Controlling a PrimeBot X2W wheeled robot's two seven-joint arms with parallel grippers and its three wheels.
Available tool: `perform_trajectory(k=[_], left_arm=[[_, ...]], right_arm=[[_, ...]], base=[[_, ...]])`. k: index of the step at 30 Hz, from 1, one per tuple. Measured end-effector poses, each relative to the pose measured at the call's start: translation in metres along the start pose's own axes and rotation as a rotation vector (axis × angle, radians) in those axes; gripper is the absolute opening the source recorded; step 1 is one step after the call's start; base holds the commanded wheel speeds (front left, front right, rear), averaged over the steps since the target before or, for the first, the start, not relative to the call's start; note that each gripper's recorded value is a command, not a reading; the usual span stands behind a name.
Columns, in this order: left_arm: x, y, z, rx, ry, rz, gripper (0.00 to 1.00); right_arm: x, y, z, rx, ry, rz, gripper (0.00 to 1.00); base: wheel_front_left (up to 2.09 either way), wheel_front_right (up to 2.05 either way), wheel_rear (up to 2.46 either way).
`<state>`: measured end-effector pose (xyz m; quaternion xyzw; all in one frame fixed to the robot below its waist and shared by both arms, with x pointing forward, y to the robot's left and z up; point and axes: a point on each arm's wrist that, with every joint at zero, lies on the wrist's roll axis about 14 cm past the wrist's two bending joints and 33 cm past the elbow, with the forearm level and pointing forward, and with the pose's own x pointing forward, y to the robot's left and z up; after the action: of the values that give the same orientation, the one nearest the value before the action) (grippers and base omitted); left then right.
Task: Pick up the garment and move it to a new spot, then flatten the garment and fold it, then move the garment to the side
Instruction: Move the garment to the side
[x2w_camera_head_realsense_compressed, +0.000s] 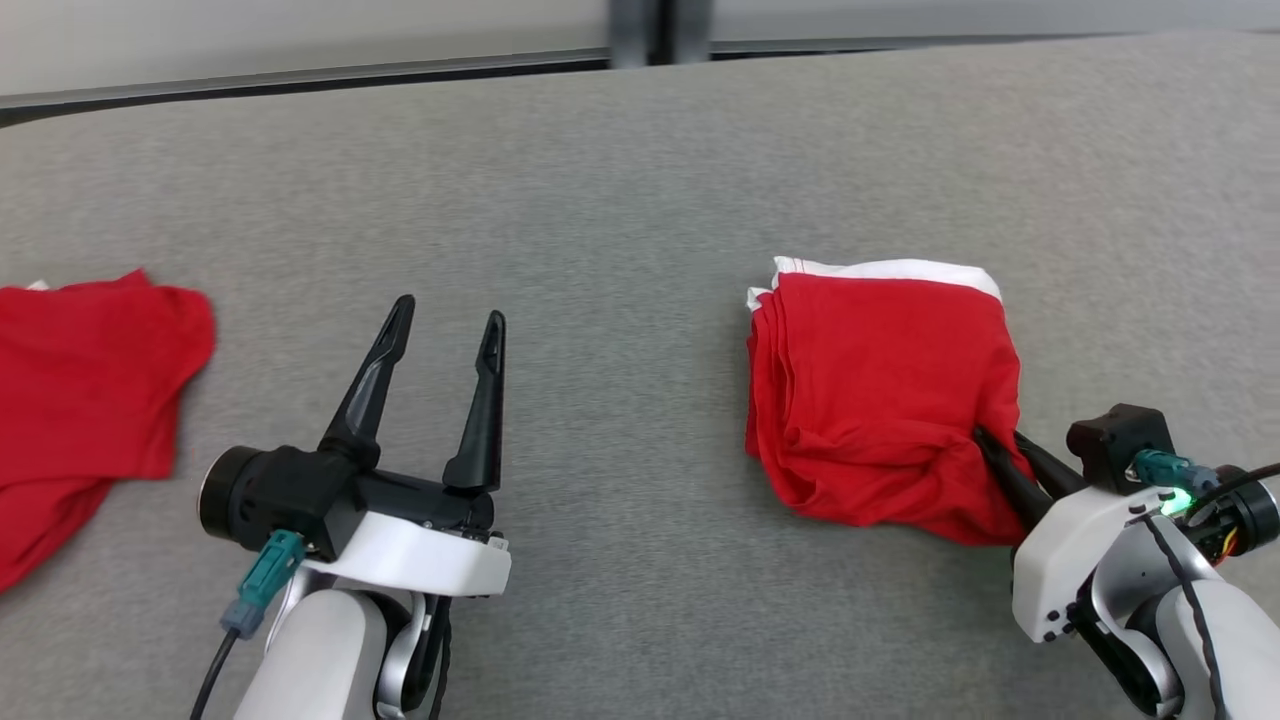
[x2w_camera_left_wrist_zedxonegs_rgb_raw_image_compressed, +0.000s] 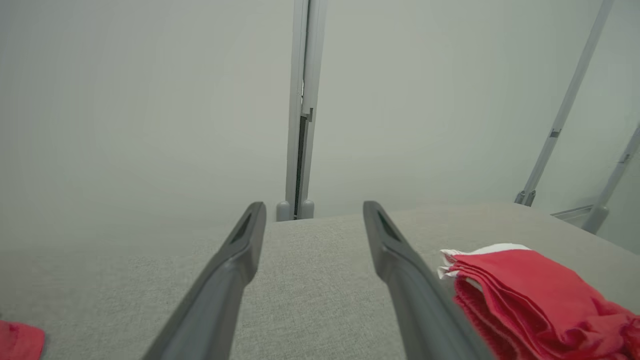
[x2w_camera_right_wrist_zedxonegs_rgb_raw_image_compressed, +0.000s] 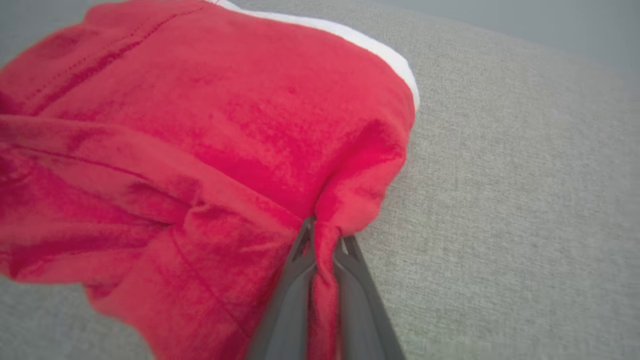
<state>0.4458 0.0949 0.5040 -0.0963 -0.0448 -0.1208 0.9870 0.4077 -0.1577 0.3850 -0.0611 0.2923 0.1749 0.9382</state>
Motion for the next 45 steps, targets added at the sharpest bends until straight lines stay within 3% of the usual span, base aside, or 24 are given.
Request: perform_trajectory(k=[5, 8, 18, 24, 25, 26, 27, 28, 35, 37, 45], left_arm=[[0.02, -0.028, -0.012, -0.028, 0.015, -0.093, 1.0], [0.03, -0.035, -0.023, -0.033, 0.031, -0.125, 1.0], [0.062, -0.053, -0.05, -0.054, 0.045, -0.23, 1.0], [0.072, -0.057, -0.064, -0.069, 0.053, -0.267, 1.0], [0.073, -0.056, -0.067, -0.072, 0.057, -0.268, 1.0], [0.073, -0.055, -0.07, -0.071, 0.064, -0.268, 1.0], [0.073, -0.054, -0.074, -0.071, 0.072, -0.267, 1.0], [0.072, -0.053, -0.076, -0.073, 0.077, -0.267, 1.0], [0.071, -0.056, -0.076, -0.071, 0.084, -0.273, 1.0], [0.07, -0.056, -0.071, -0.07, 0.076, -0.267, 1.0], [0.054, -0.046, -0.052, -0.059, 0.071, -0.205, 1.0]], right_arm=[[-0.007, -0.023, -0.01, 0.016, 0.026, -0.05, 0.0], [-0.005, -0.048, -0.013, -0.03, 0.052, -0.086, 0.0], [-0.021, -0.207, -0.012, -0.121, 0.12, -0.403, 0.0], [-0.032, -0.266, -0.023, -0.127, 0.167, -0.537, 0.0], [-0.03, -0.269, -0.027, -0.125, 0.18, -0.542, 0.05], [-0.026, -0.27, -0.027, -0.126, 0.169, -0.543, 0.39], [-0.022, -0.271, -0.027, -0.124, 0.152, -0.545, 0.95], [-0.02, -0.273, -0.026, -0.118, 0.146, -0.554, 1.0], [-0.03, -0.285, -0.027, -0.023, 0.039, -0.661, 1.0], [-0.034, -0.282, -0.019, 0.021, -0.051, -0.684, 1.0], [-0.046, -0.227, -0.005, 0.157, -0.274, -0.648, 1.0]], base=[[0.0, 0.0, 0.0], [0.0, 0.0, 0.0], [0.0, 0.0, 0.0], [0.0, 0.0, 0.0], [0.0, 0.0, 0.0], [0.0, 0.0, 0.0], [0.0, 0.0, 0.0], [0.0, 0.0, 0.0], [0.0, 0.0, 0.0], [0.0, 0.0, 0.0], [0.0, 0.0, 0.0]])
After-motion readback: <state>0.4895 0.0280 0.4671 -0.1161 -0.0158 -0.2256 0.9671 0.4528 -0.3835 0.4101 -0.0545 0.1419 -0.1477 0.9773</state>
